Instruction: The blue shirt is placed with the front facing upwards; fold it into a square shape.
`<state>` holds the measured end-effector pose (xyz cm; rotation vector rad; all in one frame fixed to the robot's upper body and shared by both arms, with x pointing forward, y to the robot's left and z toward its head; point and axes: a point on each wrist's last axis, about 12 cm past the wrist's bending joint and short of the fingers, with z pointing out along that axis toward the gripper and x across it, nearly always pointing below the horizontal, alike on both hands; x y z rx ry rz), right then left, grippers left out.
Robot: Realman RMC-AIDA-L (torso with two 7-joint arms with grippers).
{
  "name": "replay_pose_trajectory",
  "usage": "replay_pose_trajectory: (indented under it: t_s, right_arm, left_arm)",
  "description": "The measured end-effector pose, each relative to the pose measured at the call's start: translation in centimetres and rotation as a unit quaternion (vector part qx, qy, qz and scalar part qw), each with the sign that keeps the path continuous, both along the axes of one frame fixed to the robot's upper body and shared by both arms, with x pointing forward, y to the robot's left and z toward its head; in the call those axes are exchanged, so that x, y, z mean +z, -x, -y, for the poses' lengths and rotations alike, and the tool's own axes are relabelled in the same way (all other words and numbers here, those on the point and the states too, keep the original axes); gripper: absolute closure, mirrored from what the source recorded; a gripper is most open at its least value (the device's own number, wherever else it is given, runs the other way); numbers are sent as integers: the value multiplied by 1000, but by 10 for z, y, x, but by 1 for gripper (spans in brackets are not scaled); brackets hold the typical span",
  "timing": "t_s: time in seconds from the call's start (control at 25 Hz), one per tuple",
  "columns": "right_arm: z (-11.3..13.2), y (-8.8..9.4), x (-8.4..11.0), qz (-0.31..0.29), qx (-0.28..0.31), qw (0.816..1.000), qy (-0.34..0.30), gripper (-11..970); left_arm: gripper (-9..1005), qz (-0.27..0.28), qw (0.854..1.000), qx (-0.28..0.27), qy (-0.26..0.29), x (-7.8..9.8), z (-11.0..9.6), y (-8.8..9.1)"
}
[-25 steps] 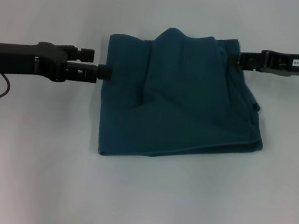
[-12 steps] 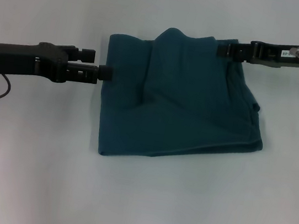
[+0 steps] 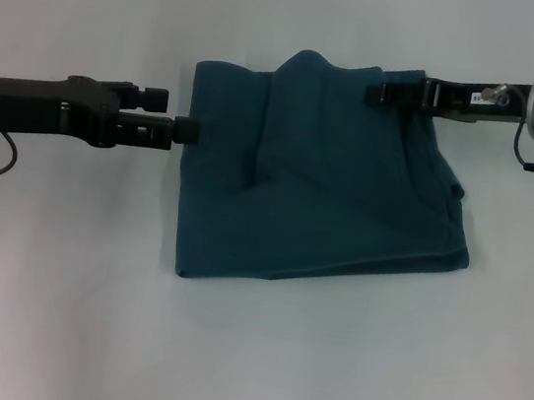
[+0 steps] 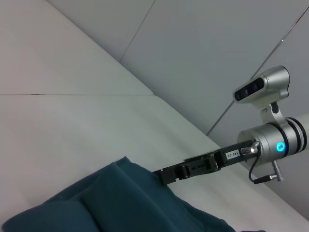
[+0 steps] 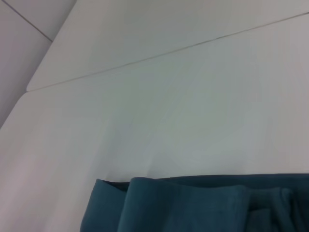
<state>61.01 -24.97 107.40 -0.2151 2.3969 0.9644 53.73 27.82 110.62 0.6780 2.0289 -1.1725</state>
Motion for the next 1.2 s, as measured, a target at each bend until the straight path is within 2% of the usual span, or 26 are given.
replay_pose_trajectory:
  t_s: [0.44, 0.52, 1.0, 1.2]
  right_arm:
    - [-8, 1, -2, -2, 5, 1000, -5, 309]
    - [-6, 2, -2, -1, 4, 1000, -6, 553]
    - [-2, 5, 7, 31, 23, 998, -44, 818]
    - [-1, 8, 19, 46, 44, 995, -81, 902]
  left_arm:
    - [63, 1, 1000, -1, -5, 0, 0, -1]
    - [63, 1, 1000, -3, -6, 0, 0, -1]
    - [64, 0, 1000, -3, -6, -1, 2, -1]
    - [64, 0, 1000, -3, -6, -1, 2, -1]
